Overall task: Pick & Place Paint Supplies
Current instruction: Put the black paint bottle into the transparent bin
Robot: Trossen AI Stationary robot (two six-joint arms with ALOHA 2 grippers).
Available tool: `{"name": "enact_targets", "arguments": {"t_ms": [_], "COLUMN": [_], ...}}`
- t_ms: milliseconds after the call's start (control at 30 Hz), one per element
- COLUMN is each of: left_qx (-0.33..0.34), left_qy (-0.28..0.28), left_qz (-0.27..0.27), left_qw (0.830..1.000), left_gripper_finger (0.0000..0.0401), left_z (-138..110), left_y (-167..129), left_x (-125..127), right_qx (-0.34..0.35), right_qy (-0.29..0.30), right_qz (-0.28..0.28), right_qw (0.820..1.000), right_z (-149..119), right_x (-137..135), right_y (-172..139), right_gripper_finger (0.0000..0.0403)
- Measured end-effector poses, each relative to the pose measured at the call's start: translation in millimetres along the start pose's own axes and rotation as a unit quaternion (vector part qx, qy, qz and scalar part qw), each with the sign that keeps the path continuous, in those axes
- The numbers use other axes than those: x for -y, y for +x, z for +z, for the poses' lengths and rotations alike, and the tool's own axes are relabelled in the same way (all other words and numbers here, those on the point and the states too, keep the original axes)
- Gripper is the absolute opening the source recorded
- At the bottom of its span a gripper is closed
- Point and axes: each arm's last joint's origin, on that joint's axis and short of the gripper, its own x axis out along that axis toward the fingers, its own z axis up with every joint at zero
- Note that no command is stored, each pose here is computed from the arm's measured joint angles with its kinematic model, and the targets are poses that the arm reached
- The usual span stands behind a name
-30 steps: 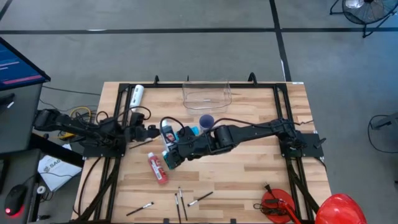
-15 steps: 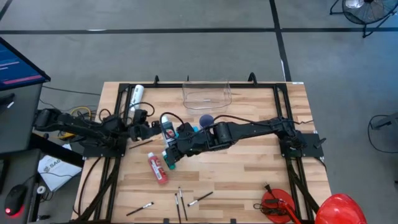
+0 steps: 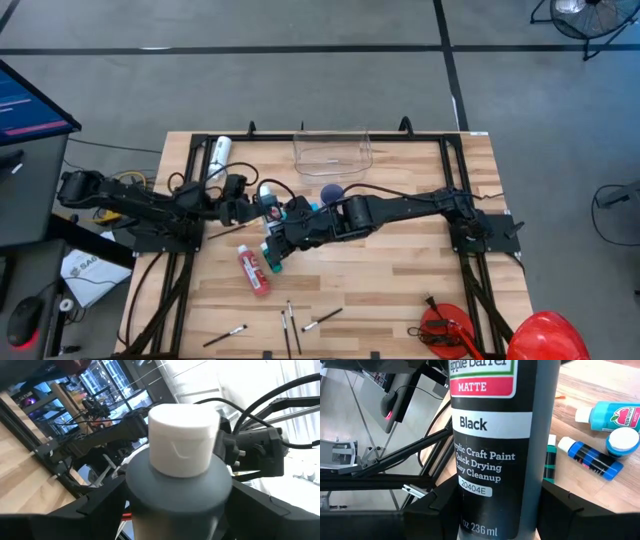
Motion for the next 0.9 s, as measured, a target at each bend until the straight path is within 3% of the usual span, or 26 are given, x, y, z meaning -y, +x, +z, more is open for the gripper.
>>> {"name": "enact_targets", "arguments": {"t_ms": [200, 600, 900], "left_qx": [-0.002, 0.007, -0.001], "left_qy": [0.000, -0.010, -0.025], "left_qz": [0.001, 0.001, -0.005], "left_qw": [1.000, 1.000, 1.000], "left_gripper_finger": [0.0283, 0.0191, 0.0185], "left_z": [-0.4, 2.8, 2.9], "left_y": [0.9, 0.2, -0.2], "left_x": [-0.6, -0.4, 0.8], "right_qx": [0.000, -0.001, 0.001], "right_qy": [-0.006, -0.006, -0.005], "right_qz": [-0.001, -0.002, 0.003], "right_qw": [1.000, 1.000, 1.000], "right_z": [-0.1, -0.2, 0.0], "right_x": [0.2, 0.4, -0.8], "right_y": [0.0, 0.0, -0.3], "right_gripper_finger": [0.0186, 0.0188, 0.0222]}}
